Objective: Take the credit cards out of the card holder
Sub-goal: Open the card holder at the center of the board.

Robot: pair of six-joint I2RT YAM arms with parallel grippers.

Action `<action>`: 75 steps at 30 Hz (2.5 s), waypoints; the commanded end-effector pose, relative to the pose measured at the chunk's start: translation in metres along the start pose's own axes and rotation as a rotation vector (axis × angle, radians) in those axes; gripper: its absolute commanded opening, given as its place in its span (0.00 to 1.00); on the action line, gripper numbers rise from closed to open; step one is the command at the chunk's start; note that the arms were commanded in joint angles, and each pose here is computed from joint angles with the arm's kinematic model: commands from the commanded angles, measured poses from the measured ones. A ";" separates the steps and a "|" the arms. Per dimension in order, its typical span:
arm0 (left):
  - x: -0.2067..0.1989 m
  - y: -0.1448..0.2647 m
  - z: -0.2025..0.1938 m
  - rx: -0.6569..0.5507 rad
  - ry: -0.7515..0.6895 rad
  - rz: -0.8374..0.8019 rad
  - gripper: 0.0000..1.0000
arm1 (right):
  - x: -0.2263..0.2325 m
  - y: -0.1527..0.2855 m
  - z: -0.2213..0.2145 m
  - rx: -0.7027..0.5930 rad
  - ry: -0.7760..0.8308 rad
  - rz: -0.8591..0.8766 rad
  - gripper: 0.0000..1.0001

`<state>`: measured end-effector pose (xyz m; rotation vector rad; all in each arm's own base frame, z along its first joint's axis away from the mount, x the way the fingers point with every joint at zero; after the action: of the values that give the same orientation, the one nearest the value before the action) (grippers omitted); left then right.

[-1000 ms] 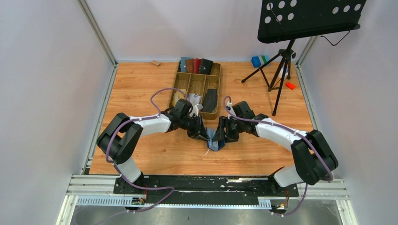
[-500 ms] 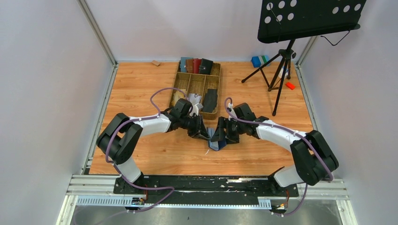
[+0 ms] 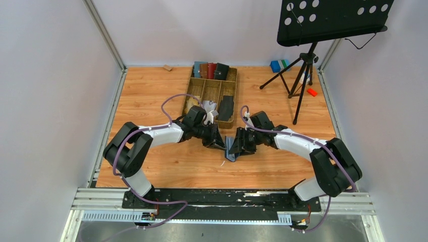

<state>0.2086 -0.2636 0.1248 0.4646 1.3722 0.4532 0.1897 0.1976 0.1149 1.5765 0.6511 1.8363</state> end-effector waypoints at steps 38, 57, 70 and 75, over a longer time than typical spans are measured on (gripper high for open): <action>0.019 -0.012 -0.005 0.063 0.039 0.088 0.40 | -0.012 0.016 -0.005 -0.059 -0.051 0.034 0.39; 0.010 -0.021 0.001 0.033 0.044 0.010 0.09 | -0.025 0.019 -0.009 -0.058 -0.118 0.126 0.48; 0.016 -0.018 -0.002 0.068 0.024 0.093 0.04 | -0.030 0.029 -0.002 -0.121 -0.117 0.115 0.60; 0.013 -0.018 -0.001 0.071 0.013 0.087 0.04 | -0.035 0.025 -0.003 -0.102 -0.138 0.099 0.47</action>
<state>0.2080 -0.2675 0.1006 0.5666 1.4266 0.4880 0.1829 0.1556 0.1108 1.6937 0.4279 1.7660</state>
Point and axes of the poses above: each gripper's point midway between its finger pads, its own y axis back along the fingers, its own x axis along the line the jaws close on, z = x × y, the point moved 8 cm from there along y, back along the fingers, and after that the axes turned 1 degree about -y, right-handed, at the moved point
